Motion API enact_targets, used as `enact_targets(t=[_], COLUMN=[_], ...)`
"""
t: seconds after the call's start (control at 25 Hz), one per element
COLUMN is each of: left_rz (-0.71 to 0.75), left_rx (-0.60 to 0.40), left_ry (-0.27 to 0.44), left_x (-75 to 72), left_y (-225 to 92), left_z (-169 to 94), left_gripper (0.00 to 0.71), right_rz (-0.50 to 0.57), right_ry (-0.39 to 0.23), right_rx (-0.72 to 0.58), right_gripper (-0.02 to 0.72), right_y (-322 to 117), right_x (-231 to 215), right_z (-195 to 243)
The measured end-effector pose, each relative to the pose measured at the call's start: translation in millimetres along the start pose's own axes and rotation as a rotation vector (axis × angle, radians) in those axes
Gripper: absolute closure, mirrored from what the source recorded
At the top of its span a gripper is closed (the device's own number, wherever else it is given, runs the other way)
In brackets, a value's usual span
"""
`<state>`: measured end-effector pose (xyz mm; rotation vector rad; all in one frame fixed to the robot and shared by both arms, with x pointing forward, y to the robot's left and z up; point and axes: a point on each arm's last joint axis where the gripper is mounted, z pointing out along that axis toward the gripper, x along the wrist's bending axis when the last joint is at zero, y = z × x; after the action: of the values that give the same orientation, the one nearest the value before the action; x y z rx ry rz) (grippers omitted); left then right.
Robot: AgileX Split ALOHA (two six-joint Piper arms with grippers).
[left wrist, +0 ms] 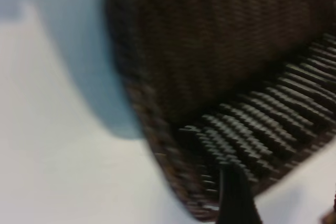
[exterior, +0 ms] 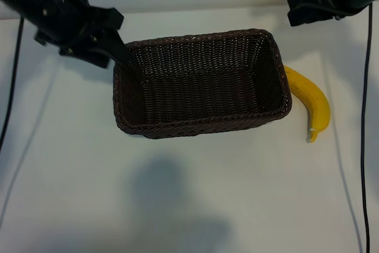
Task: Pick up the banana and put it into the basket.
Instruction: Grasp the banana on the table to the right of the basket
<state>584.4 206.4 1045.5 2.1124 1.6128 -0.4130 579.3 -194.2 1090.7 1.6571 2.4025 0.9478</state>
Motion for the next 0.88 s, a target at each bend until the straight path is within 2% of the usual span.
enact_targets(t=[0.08, 0.16, 0.24, 0.4, 0.48, 0.64, 0.88], left_rz=[-0.004, -0.008, -0.012, 0.006, 0.016, 0.022, 0.023], left_rx=[-0.030, -0.074, -0.091, -0.107, -0.116, -0.122, -0.138], left_ry=[-0.072, -0.114, -0.128, -0.135, -0.137, -0.136, -0.128], left_x=[1.8, 5.5, 8.9, 8.8, 7.0, 6.7, 7.4], left_y=[-11, -18, -21, -23, -24, -24, -22], left_z=[7, 13, 18, 18, 16, 15, 15], left_gripper=[0.231, 0.231, 0.231, 0.231, 0.231, 0.231, 0.231], right_rz=[-0.015, -0.042, -0.083, -0.158, -0.161, -0.133, -0.102], right_ry=[-0.014, -0.041, -0.092, -0.212, -0.243, -0.260, -0.253], right_rx=[0.027, 0.070, 0.129, 0.210, 0.219, 0.252, 0.341], right_gripper=[0.321, 0.267, 0.233, 0.218, 0.218, 0.218, 0.218], right_y=[-2, -6, -11, -18, -18, -18, -25], right_x=[-1, -4, -9, -20, -24, -34, -54], right_z=[0, 0, -1, -4, -2, 20, 72])
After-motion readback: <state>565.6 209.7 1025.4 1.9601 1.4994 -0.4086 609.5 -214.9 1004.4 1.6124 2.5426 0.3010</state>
